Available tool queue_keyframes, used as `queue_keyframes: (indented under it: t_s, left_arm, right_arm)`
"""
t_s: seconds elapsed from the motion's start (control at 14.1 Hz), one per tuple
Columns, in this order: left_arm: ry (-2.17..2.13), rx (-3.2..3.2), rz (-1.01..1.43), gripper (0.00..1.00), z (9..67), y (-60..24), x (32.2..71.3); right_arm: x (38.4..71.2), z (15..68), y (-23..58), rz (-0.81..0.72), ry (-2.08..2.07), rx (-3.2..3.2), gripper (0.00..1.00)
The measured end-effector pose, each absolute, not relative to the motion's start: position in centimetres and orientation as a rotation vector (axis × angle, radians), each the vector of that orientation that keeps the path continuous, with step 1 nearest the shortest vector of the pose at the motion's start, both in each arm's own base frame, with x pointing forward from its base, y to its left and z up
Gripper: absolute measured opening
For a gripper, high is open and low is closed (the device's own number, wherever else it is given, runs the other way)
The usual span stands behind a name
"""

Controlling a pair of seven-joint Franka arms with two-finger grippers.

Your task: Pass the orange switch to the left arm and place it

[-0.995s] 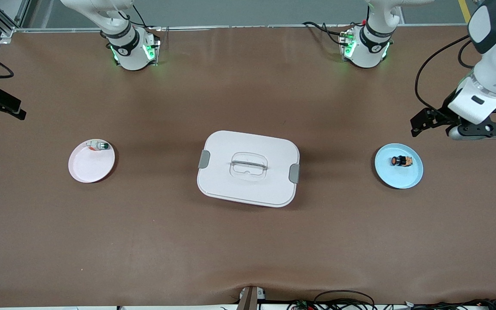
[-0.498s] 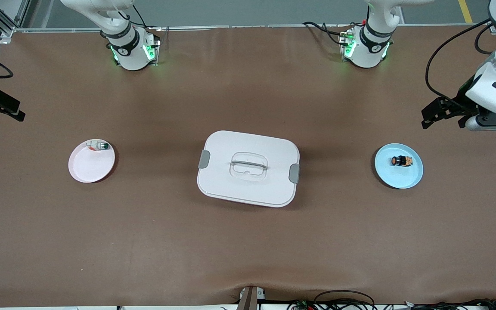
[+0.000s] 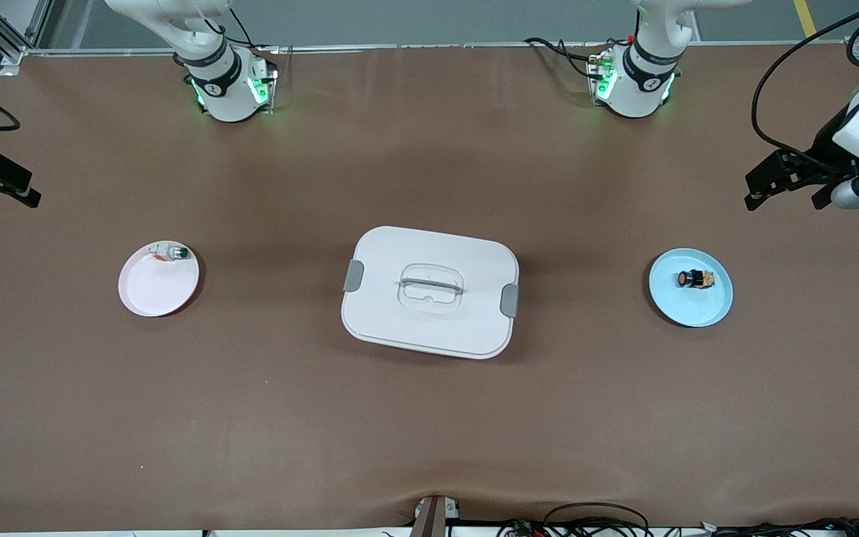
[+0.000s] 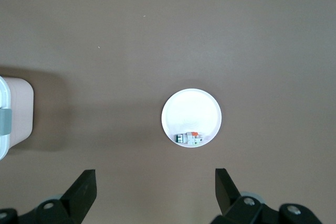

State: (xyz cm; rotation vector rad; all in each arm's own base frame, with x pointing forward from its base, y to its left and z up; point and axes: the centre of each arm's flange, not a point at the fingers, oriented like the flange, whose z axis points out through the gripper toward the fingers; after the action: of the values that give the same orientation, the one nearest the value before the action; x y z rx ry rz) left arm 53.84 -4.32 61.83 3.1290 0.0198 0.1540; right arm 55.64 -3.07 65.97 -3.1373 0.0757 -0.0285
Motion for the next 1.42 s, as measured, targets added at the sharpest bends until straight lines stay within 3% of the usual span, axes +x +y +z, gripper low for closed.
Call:
queue_keyframes:
  t_s: [1.42]
  left_arm:
    - [-0.138, 3.136, 0.082, 1.00, 62.73, -3.70, 52.98]
  right_arm:
    - [55.60, 66.14, -3.06, -0.038, 0.077, -3.130, 1.00]
